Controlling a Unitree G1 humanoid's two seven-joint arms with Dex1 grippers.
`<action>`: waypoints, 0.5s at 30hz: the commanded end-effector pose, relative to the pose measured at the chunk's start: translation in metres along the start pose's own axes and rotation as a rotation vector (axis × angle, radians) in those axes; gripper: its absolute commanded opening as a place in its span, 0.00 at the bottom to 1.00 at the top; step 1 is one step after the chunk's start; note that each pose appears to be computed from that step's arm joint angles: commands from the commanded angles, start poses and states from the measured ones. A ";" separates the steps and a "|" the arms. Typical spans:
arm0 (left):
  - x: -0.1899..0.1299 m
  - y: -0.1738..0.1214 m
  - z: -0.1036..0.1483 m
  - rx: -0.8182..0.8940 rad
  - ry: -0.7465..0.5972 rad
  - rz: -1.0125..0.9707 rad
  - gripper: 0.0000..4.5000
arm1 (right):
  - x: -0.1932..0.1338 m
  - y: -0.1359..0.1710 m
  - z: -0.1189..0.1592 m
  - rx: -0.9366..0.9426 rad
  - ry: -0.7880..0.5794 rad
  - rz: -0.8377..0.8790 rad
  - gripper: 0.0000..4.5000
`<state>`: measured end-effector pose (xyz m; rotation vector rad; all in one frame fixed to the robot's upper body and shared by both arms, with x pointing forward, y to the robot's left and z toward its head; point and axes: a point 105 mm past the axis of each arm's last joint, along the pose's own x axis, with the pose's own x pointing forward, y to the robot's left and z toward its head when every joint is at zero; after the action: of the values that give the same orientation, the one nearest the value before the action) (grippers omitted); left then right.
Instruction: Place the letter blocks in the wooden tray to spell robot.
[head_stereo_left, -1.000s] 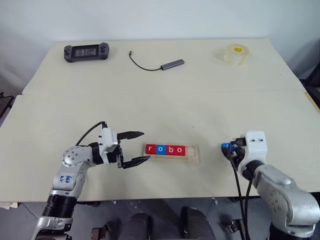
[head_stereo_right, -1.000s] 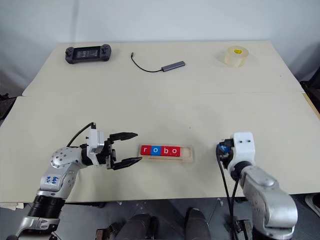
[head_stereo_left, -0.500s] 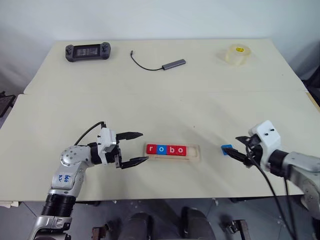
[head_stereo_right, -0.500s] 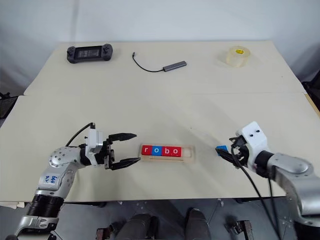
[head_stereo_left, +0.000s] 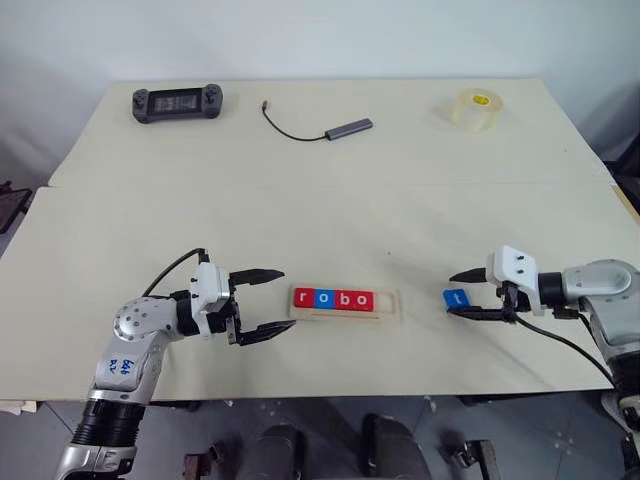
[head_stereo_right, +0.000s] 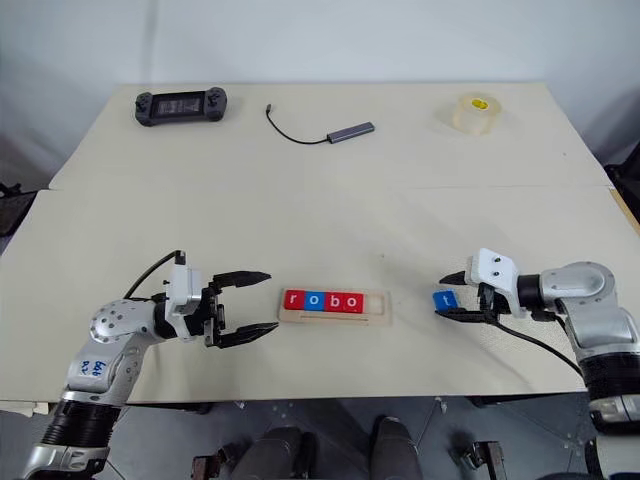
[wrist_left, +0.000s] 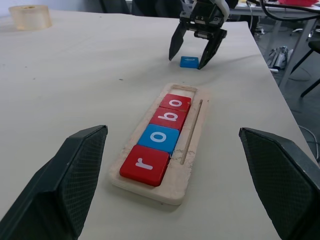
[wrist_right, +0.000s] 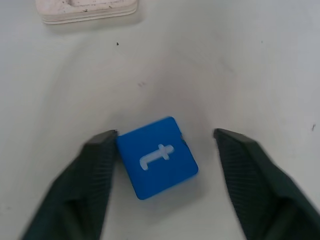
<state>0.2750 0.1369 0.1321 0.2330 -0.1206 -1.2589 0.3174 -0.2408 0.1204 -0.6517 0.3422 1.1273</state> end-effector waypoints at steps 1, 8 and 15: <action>-0.003 0.000 0.010 0.038 -0.016 0.016 1.00 | -0.001 -0.001 -0.002 -0.002 -0.006 0.013 0.41; -0.004 0.000 0.010 0.038 -0.015 0.027 1.00 | -0.001 -0.001 0.027 -0.034 -0.082 0.034 0.32; 0.000 0.001 0.008 0.036 -0.021 0.027 1.00 | 0.029 0.014 0.084 0.005 -0.157 0.086 0.32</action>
<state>0.2746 0.1380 0.1331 0.2373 -0.1267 -1.2322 0.3131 -0.1774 0.1544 -0.5485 0.2657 1.2391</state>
